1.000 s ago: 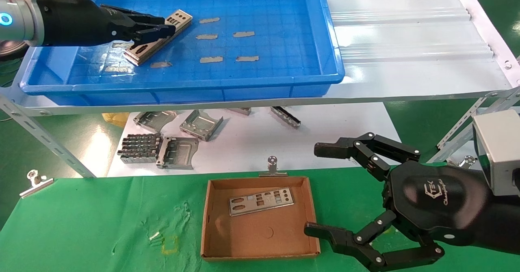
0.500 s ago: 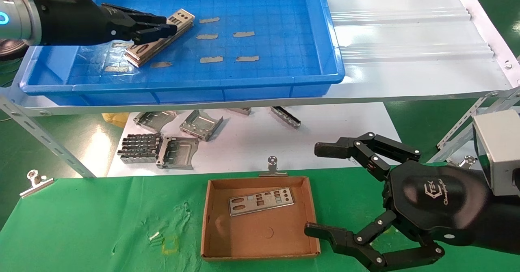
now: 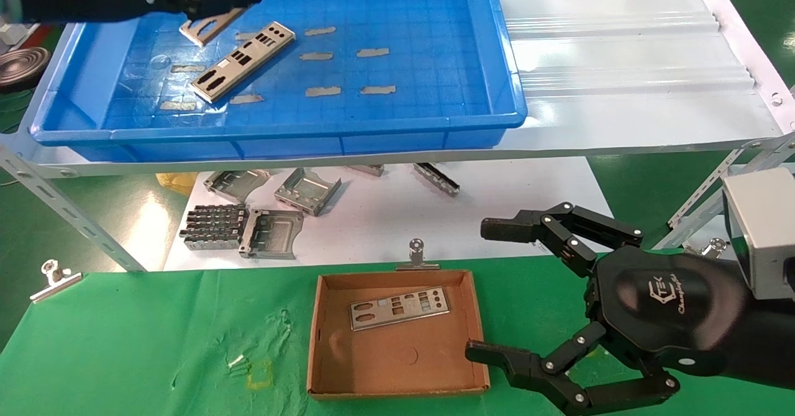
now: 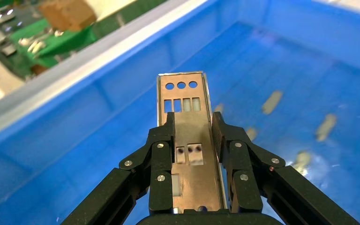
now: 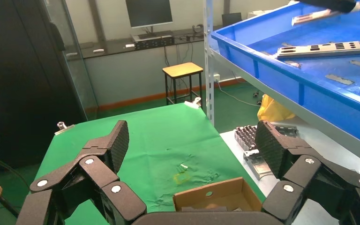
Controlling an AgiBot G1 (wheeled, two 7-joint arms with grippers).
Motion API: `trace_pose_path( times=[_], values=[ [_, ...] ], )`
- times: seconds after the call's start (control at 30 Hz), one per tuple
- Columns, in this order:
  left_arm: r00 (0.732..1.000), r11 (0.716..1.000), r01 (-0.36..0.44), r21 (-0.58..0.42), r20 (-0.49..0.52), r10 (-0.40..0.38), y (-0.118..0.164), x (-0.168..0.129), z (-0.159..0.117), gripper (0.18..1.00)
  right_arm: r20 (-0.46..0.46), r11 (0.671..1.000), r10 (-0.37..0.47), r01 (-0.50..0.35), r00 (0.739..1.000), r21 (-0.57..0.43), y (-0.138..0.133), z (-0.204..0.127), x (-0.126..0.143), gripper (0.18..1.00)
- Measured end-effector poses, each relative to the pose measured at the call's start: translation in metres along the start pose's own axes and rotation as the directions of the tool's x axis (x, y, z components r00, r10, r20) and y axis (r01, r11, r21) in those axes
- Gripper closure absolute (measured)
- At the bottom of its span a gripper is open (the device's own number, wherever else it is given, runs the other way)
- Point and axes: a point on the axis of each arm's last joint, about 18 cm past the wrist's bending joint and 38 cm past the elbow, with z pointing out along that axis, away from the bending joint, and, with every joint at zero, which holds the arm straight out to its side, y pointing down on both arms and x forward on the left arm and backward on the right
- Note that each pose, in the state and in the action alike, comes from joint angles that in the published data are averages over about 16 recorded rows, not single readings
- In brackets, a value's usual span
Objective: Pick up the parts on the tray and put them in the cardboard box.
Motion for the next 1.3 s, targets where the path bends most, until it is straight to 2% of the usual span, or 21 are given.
trace_pose_path(
  times=[0.27,0.5,1.0,1.3],
  values=[
    [0.993,0.998,-0.031,0.059,-0.109,0.037,-0.012,0.015,-0.014,0.838,0.000,1.000,0.000,0.000,1.000,0.000,0.000,0.000,0.000,0.179],
    [0.970,0.993,-0.055,0.102,-0.230,0.077,-0.012,0.036,-0.026,0.838,0.000,1.000,0.000,0.000,1.000,0.000,0.000,0.000,0.000,0.179],
    [0.892,0.980,-0.116,0.164,-0.416,0.175,0.004,0.082,-0.045,0.838,0.000,1.000,0.000,0.000,1.000,0.000,0.000,0.000,0.000,0.179],
    [0.823,0.978,-0.133,0.164,-0.531,0.201,0.028,0.132,-0.064,0.838,0.000,1.000,0.000,0.000,1.000,0.000,0.000,0.000,0.000,0.179]
  ],
)
